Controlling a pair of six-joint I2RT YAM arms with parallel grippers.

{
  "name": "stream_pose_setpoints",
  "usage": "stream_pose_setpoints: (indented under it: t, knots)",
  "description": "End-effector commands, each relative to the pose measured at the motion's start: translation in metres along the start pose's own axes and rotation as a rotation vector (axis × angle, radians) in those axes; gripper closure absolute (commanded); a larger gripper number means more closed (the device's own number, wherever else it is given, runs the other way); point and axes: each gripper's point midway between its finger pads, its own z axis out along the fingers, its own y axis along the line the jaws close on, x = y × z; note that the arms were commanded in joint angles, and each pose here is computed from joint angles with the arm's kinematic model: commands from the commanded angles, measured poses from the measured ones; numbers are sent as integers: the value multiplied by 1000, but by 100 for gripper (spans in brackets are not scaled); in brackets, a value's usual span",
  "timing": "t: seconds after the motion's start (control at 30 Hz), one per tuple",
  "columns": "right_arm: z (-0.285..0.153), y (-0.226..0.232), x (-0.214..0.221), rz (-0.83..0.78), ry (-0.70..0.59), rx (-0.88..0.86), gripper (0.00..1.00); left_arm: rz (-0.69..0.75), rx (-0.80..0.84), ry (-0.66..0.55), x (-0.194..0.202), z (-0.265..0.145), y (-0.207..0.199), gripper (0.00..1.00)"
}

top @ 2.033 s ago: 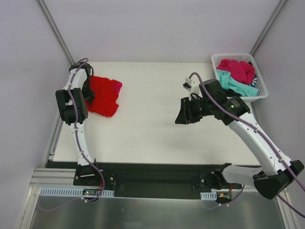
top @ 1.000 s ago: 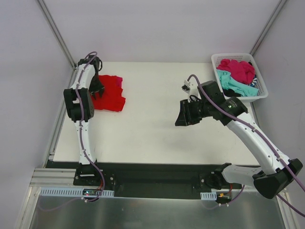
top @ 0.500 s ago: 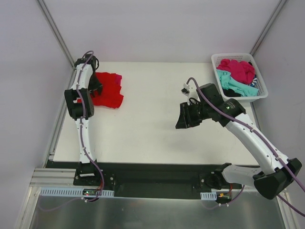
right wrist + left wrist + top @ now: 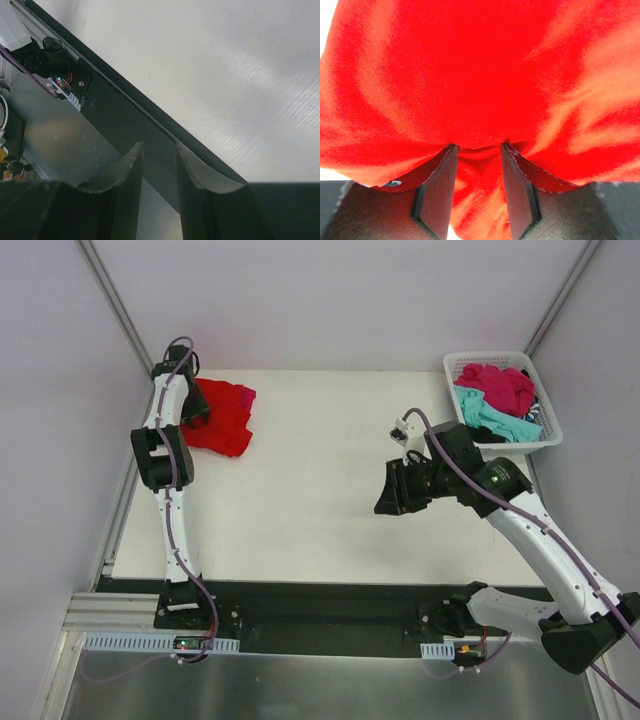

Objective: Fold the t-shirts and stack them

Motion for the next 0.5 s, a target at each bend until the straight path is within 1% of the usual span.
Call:
stream_pose_setpoints:
  t: [0.0, 0.1, 0.23, 0.4, 0.47]
  knots:
    - [-8, 2, 13, 10, 23, 1, 66, 81, 141, -166, -47, -11, -24, 59]
    - [-10, 1, 13, 13, 25, 11, 65, 68, 216, -192, -58, -11, -32, 59]
    - [-9, 1, 13, 28, 32, 13, 65, -45, 311, -168, -63, -5, -34, 59]
    - [-8, 1, 13, 37, 37, 16, 65, -75, 329, -133, -57, 14, -30, 60]
    - [-6, -1, 14, 44, 48, 21, 65, -78, 350, -120, -54, 13, -33, 61]
